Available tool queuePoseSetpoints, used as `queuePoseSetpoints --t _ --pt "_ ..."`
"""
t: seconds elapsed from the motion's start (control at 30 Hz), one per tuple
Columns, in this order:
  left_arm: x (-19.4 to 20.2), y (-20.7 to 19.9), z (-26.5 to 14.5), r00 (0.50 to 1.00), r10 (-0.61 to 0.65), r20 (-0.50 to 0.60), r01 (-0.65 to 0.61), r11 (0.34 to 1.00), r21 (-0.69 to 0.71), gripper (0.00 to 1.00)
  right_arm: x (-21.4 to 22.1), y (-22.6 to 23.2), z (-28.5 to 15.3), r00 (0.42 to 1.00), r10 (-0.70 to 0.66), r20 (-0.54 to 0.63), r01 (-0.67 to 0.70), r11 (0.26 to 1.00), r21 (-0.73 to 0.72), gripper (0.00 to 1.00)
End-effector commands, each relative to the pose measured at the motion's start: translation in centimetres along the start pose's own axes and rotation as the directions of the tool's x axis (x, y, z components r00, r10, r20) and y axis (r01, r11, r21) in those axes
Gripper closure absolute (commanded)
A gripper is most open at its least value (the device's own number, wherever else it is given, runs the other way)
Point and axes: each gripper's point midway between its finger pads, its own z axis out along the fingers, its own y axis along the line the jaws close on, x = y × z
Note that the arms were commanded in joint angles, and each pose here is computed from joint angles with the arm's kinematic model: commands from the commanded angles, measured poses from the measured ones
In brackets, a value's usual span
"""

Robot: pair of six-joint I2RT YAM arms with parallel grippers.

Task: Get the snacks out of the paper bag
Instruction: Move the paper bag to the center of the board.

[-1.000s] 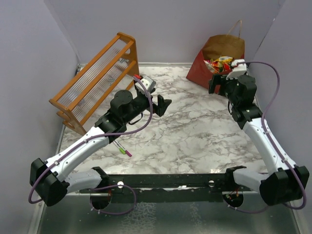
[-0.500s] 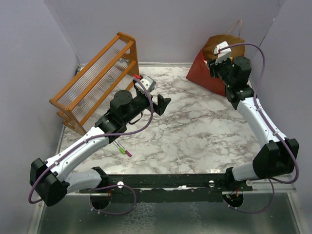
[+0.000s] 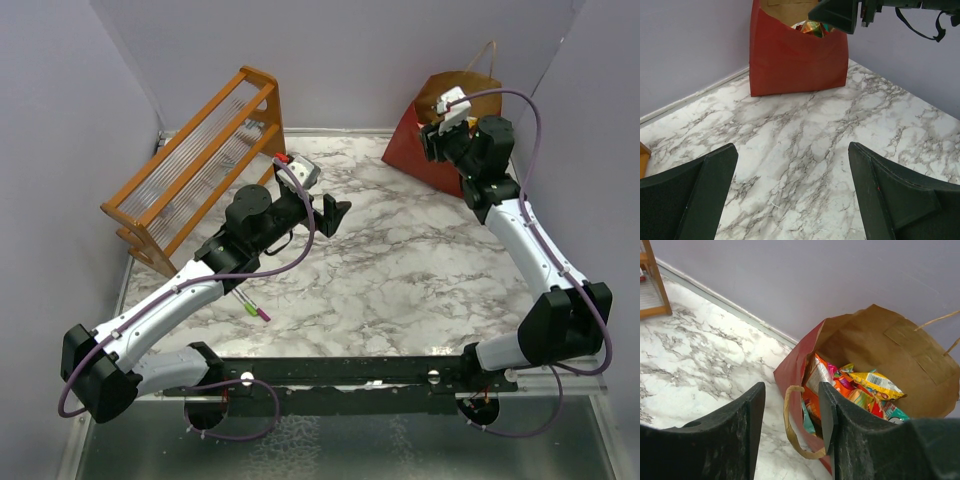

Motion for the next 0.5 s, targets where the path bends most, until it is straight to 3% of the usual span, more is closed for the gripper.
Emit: queuePoseSetpoints --t 0.0,0.23,0.33,0.47 --pt "-1.7 -0.4 -0.3 0.999 0.004 0.054 -0.004 1.0 0.011 0.04 1.7 -0.7 0.3 0.999 0.004 -0.036 -0.002 0.999 0.048 0.51" --pt "-1.6 -0.3 -0.3 0.999 0.003 0.051 -0.003 1.0 0.006 0.04 3.3 -1.9 0.8 0.995 0.018 -0.1 -0.006 0.993 0.12 0.53" --pt "-1.6 -0.2 -0.3 0.999 -0.002 0.052 0.001 1.0 0.001 0.04 2.5 -2.1 0.6 0.99 0.112 -0.084 -0.099 0.984 0.148 0.64" --pt "-1.5 0.0 -0.3 0.999 -0.003 0.048 0.003 1.0 -0.01 0.05 0.3 -0.7 0.4 0.97 0.237 -0.049 -0.233 0.969 0.077 0.9"
